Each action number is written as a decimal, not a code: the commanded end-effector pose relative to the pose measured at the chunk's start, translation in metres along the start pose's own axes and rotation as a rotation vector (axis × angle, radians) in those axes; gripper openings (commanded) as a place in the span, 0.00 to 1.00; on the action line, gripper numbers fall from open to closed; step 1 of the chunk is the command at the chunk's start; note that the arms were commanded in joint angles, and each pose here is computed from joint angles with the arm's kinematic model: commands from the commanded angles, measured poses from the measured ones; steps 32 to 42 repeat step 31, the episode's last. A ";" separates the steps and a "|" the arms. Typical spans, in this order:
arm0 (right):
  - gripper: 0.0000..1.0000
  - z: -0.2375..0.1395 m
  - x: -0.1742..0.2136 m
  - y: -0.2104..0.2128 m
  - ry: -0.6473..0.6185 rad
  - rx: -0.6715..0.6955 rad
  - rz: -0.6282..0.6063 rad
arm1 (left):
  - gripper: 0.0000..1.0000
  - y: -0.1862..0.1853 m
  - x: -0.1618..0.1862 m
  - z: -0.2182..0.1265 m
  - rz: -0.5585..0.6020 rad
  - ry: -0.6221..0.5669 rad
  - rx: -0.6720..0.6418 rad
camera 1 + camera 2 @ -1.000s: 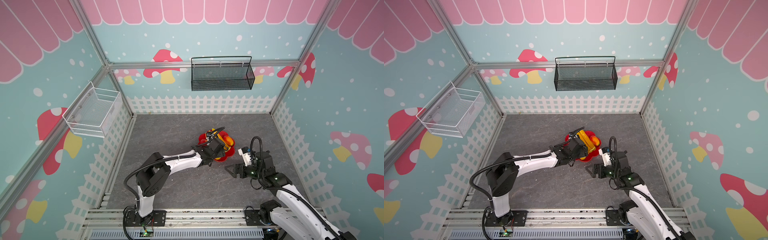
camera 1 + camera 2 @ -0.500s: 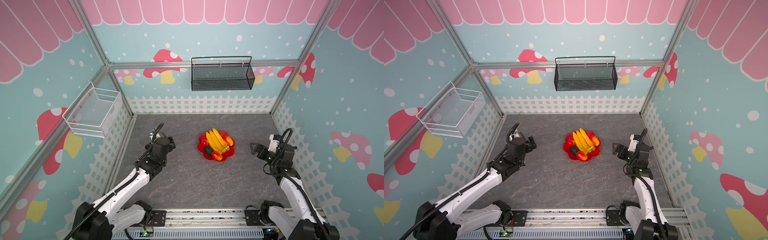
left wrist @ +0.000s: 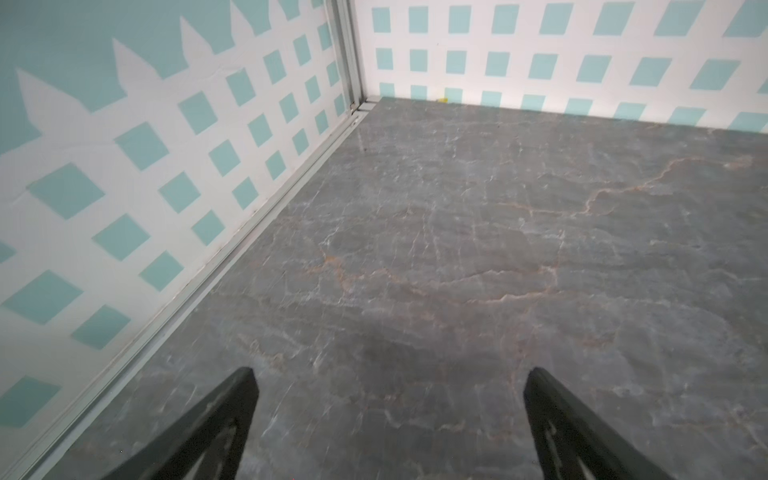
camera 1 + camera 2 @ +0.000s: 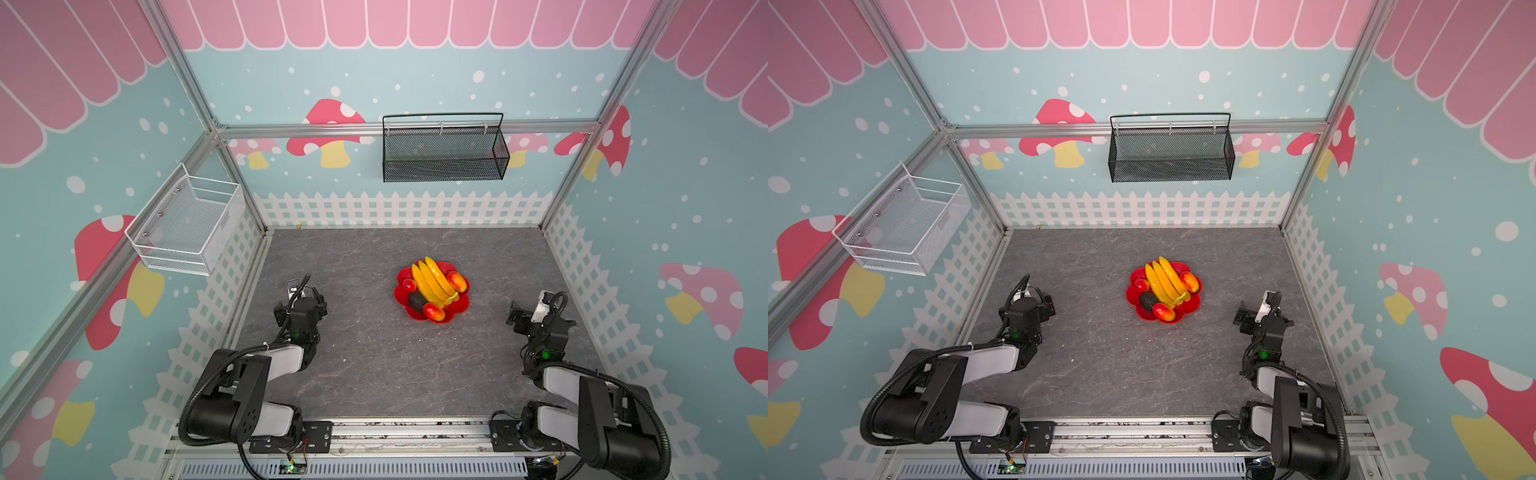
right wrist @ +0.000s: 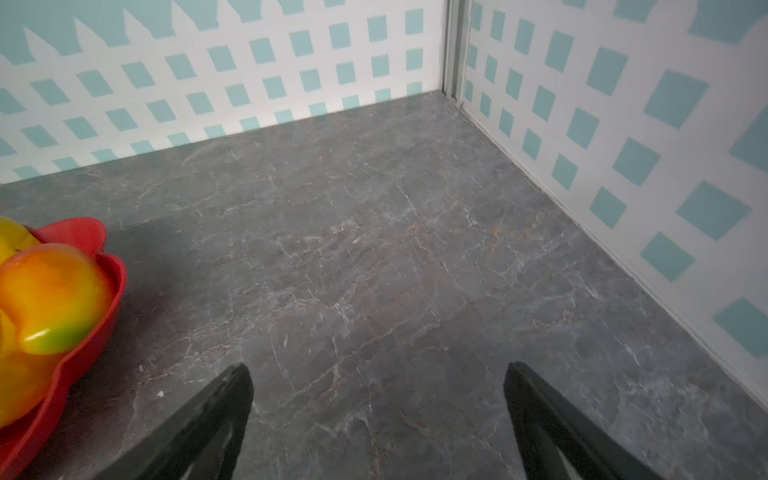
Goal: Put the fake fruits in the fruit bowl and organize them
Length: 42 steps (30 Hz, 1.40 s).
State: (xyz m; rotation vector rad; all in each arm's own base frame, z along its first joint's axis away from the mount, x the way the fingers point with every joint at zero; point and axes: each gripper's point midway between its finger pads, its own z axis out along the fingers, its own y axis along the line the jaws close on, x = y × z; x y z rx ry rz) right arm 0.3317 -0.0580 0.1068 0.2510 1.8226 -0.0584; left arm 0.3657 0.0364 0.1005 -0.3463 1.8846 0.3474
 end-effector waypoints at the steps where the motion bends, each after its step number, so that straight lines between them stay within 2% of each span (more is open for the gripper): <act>1: 0.98 -0.003 -0.048 0.016 -0.219 -0.043 -0.107 | 1.00 -0.012 -0.040 0.005 -0.039 -0.141 0.059; 6: 0.98 -0.006 -0.042 0.030 -0.296 -0.058 -0.188 | 1.00 -0.013 -0.031 0.014 -0.039 -0.155 0.092; 7: 0.98 -0.009 -0.040 0.033 -0.322 -0.069 -0.203 | 1.00 -0.015 -0.030 0.014 -0.044 -0.121 0.096; 9: 0.98 0.005 -0.030 0.038 -0.221 -0.082 -0.224 | 1.00 -0.011 -0.028 0.017 -0.050 -0.121 0.093; 11: 0.98 0.017 -0.032 0.047 -0.216 -0.118 -0.248 | 1.00 -0.013 -0.027 0.015 -0.050 -0.100 0.105; 12: 0.98 0.025 -0.025 0.050 -0.156 -0.121 -0.267 | 1.00 -0.014 -0.027 0.017 -0.046 -0.102 0.104; 14: 0.98 0.021 -0.031 0.055 -0.204 -0.123 -0.283 | 1.00 -0.014 -0.028 0.014 -0.043 -0.124 0.111; 15: 0.98 0.023 -0.026 0.056 -0.170 -0.124 -0.288 | 1.00 -0.016 -0.027 0.014 -0.039 -0.113 0.123; 17: 0.98 0.021 -0.030 0.056 -0.201 -0.123 -0.288 | 1.00 -0.017 -0.028 0.016 -0.032 -0.122 0.125; 26: 0.98 0.022 -0.029 0.056 -0.186 -0.119 -0.289 | 1.00 -0.020 -0.027 0.018 -0.030 -0.102 0.146; 31: 0.98 0.005 -0.033 0.023 -0.231 0.049 -0.190 | 1.00 -0.019 -0.028 0.016 -0.034 -0.109 0.142; 42: 0.98 0.005 -0.033 0.023 -0.231 0.049 -0.190 | 1.00 -0.019 -0.028 0.016 -0.034 -0.109 0.142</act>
